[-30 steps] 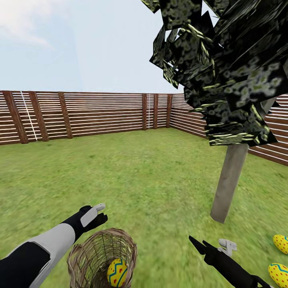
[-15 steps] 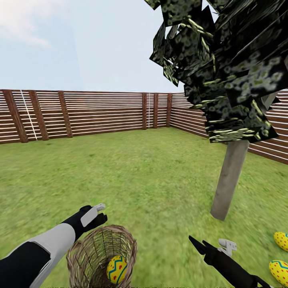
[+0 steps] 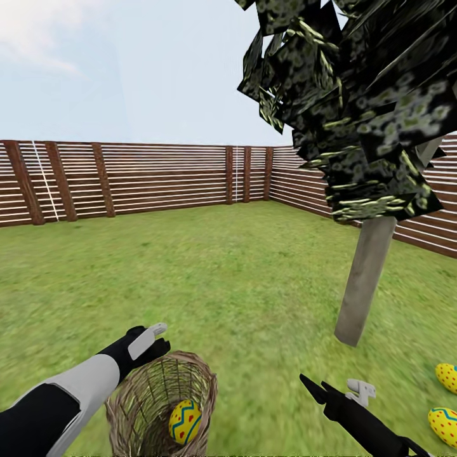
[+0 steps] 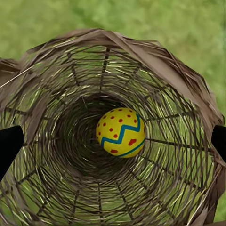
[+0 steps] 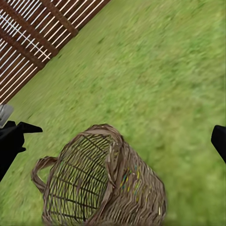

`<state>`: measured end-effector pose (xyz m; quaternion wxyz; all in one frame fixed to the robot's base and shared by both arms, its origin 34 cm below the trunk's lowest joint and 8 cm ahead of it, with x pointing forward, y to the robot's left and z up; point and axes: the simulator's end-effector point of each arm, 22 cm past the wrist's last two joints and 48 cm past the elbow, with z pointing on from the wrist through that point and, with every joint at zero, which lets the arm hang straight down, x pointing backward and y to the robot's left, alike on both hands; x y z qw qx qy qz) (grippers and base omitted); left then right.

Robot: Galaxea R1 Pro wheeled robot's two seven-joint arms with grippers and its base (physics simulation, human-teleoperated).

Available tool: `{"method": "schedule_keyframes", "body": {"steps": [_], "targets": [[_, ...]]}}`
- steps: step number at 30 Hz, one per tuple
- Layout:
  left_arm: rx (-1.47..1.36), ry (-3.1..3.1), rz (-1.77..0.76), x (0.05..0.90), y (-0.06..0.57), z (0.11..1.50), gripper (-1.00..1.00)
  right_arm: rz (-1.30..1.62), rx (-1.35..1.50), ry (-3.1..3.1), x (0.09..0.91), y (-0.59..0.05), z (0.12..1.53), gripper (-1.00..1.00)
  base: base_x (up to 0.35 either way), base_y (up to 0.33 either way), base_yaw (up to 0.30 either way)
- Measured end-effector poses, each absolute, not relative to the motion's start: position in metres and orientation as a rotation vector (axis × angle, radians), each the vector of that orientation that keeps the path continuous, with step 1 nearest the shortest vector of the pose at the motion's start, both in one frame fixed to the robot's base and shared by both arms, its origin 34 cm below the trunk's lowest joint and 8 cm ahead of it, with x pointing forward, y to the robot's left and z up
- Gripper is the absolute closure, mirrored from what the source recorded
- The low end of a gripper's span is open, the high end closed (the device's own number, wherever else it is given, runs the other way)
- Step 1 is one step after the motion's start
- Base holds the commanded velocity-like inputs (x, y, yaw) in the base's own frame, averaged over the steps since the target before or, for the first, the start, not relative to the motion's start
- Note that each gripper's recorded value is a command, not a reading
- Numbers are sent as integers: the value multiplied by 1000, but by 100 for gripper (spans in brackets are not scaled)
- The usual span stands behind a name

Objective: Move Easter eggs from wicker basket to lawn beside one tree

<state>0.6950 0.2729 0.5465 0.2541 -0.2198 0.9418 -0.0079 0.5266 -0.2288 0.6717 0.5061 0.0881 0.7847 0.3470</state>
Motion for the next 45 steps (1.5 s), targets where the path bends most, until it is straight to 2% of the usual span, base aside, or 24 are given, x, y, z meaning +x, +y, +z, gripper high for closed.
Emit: {"method": "schedule_keyframes", "body": {"steps": [22,45], "targets": [[-594,2554,-24,686,273,500,-100,963,179,1802,511,-216,649,-100,0,0,0],[-586,2549,-27,675,272,450,-100,974,188,1773,496,-226,603,-100,0,0,0]]}}
